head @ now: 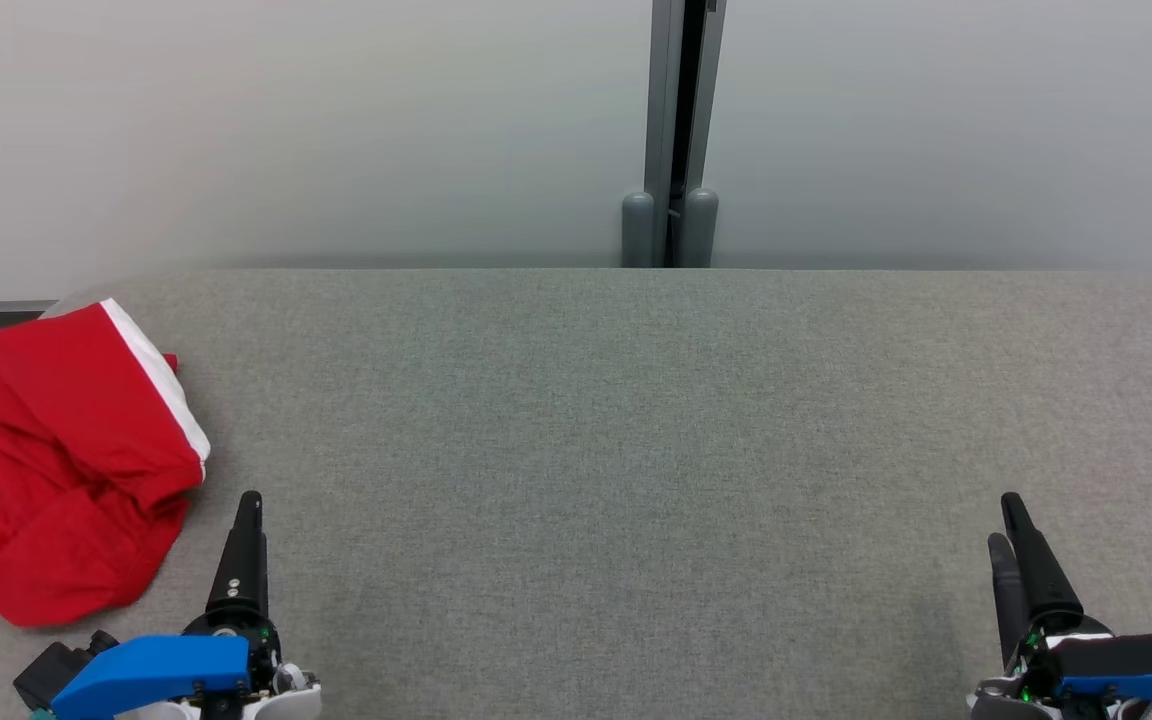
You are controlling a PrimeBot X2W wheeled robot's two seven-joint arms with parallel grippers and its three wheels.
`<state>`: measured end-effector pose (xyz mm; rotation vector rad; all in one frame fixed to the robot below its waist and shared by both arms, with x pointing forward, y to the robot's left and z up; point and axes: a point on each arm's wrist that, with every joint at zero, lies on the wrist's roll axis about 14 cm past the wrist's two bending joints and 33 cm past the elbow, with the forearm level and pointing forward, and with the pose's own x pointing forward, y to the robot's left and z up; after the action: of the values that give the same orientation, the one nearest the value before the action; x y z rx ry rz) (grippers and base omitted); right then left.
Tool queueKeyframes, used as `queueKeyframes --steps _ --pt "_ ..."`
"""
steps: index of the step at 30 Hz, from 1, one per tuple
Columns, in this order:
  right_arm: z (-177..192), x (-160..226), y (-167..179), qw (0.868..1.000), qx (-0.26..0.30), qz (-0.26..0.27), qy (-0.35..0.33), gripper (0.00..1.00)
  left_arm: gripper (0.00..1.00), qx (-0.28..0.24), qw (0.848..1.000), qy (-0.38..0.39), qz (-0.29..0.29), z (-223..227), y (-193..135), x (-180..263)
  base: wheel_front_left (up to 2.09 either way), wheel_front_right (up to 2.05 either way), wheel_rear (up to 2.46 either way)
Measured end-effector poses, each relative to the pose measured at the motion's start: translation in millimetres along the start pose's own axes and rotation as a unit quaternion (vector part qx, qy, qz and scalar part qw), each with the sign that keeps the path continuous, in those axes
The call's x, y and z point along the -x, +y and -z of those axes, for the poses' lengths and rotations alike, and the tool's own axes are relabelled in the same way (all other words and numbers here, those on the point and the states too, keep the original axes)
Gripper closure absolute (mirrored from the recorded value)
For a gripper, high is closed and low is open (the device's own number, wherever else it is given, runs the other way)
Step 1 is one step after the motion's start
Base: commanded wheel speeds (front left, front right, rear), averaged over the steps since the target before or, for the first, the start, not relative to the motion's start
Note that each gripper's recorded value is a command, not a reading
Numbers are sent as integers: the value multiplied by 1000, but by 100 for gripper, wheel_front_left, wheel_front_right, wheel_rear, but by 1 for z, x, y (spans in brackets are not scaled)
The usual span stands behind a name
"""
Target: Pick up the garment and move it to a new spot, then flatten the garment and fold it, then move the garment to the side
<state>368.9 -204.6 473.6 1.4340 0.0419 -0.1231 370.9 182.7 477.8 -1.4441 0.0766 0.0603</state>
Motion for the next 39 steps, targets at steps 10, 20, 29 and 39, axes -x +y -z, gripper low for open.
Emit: queueKeyframes --steps 10,20,29,39 --pt "-1 -1 21 993 116 -32 -9 0 0 -106 994 8 13 11 -13 -2 0 0 0" --pt "9 3 32 970 237 -55 -3 0 0 -218 976 11 18 18 -18 -2 0 0 0" --pt "17 7 28 944 326 -57 3 0 0 -319 948 12 17 22 -13 2 0 0 0" --pt "22 8 28 912 406 -65 4 0 0 -395 918 22 14 29 -3 6 0 0 0"
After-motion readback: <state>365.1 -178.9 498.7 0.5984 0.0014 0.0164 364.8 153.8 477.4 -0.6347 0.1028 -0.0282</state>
